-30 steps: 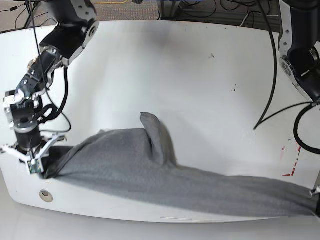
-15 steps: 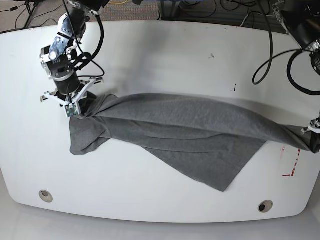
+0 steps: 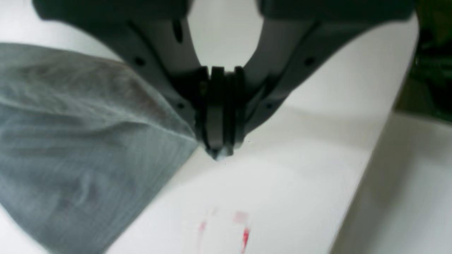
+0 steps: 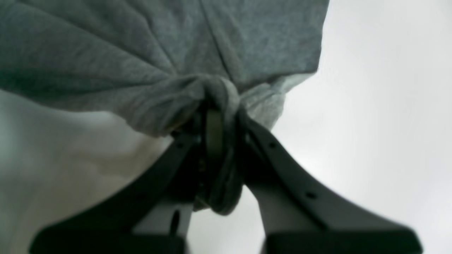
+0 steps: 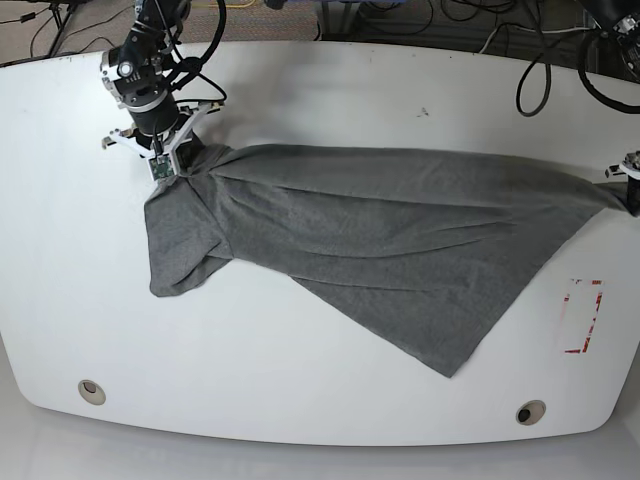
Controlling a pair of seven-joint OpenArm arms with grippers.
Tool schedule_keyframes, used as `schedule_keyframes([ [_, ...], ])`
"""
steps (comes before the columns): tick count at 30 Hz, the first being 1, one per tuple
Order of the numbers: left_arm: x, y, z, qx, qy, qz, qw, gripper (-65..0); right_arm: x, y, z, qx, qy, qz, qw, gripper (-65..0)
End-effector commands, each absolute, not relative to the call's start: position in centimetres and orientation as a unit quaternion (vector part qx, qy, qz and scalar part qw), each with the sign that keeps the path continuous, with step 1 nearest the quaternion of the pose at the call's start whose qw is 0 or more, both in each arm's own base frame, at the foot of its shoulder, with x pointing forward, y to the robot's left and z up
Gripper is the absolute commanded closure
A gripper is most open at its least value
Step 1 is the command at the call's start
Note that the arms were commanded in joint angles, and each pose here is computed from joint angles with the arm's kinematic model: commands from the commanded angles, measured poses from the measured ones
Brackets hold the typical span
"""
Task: Layout the t-shirt on the table in an organized manner, then fold the t-shirt properly
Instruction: 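Lift the shirt high with both grippers and lay it spread across the table, then release the left gripper and move it to the shirt's hanging corner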
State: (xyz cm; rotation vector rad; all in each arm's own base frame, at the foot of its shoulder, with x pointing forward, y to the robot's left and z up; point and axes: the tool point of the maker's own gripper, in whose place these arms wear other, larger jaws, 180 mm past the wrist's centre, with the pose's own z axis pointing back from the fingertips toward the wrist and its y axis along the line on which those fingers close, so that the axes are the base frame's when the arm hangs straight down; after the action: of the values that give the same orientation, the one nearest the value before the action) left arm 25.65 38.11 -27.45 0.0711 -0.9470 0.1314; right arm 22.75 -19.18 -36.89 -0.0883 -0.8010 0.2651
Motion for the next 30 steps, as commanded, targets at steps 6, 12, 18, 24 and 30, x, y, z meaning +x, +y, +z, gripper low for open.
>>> schedule_keyframes([
  [6, 24.5, 38.5, -26.7, 0.048, -0.459, 0.024, 0.887, 0.0, 21.5, -18.4, -37.1, -0.032, -0.389, 0.122, 0.913, -4.0],
  [12, 23.3, 38.2, -27.8, 0.047, -0.439, 0.012, 0.897, -0.4, 20.3, -18.1, -37.9, -0.025, -0.374, 0.119, 0.919, -4.1],
  [18, 22.4, 38.1, -28.6, 0.046, -0.422, -0.001, 0.906, -3.2, 19.6, -18.0, -38.2, -0.023, -0.366, 0.118, 0.923, -4.1],
  [24, 21.5, 37.8, -29.4, 0.046, -0.401, -0.013, 0.915, -22.2, 19.1, -18.0, -38.5, -0.022, -0.36, 0.118, 0.925, -4.1],
  [30, 20.7, 37.7, -29.4, 0.051, -0.392, -0.019, 0.918, -32.6, 19.1, -18.0, -38.5, -0.022, -0.36, 0.119, 0.925, -4.1],
])
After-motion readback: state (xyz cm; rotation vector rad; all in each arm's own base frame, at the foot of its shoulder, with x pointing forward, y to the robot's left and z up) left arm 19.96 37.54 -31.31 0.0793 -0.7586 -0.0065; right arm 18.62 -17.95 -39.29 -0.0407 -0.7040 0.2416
